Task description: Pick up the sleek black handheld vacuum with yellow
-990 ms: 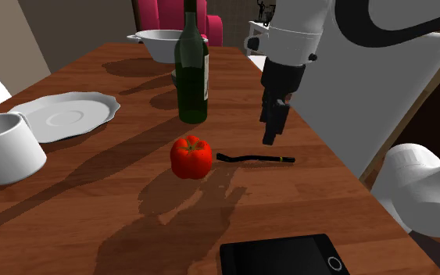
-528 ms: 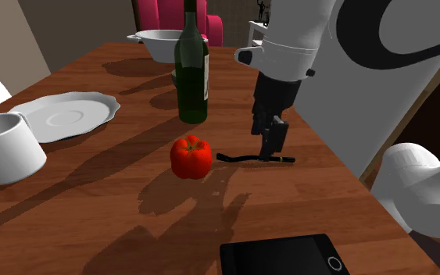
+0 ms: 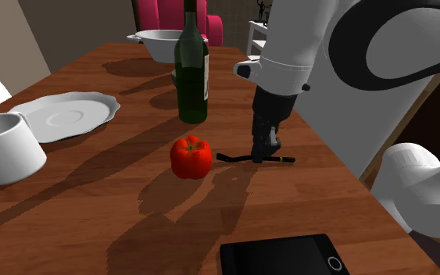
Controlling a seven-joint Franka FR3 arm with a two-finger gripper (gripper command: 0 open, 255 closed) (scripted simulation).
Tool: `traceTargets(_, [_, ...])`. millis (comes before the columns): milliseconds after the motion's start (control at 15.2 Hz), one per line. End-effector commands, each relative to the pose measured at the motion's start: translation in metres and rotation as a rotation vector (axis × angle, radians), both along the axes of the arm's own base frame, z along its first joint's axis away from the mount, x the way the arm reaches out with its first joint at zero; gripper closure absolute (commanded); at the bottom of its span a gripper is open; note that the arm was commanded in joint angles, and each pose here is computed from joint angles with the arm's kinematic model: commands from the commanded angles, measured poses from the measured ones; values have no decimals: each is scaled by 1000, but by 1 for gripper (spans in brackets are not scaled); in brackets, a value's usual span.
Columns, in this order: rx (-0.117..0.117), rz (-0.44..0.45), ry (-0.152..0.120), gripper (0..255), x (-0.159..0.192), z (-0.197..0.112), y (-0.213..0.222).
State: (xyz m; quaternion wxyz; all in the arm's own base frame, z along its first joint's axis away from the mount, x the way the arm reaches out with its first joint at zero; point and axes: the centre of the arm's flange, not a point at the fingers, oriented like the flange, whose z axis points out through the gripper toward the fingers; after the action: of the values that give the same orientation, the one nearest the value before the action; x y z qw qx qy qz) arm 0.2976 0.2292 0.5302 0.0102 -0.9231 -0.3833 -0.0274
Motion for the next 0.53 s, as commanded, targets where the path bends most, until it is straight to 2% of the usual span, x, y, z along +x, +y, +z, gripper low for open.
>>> traceTargets(0, [0, 0, 0, 255, 0, 0, 0])
traceTargets(462, [0, 0, 0, 255, 0, 5, 0])
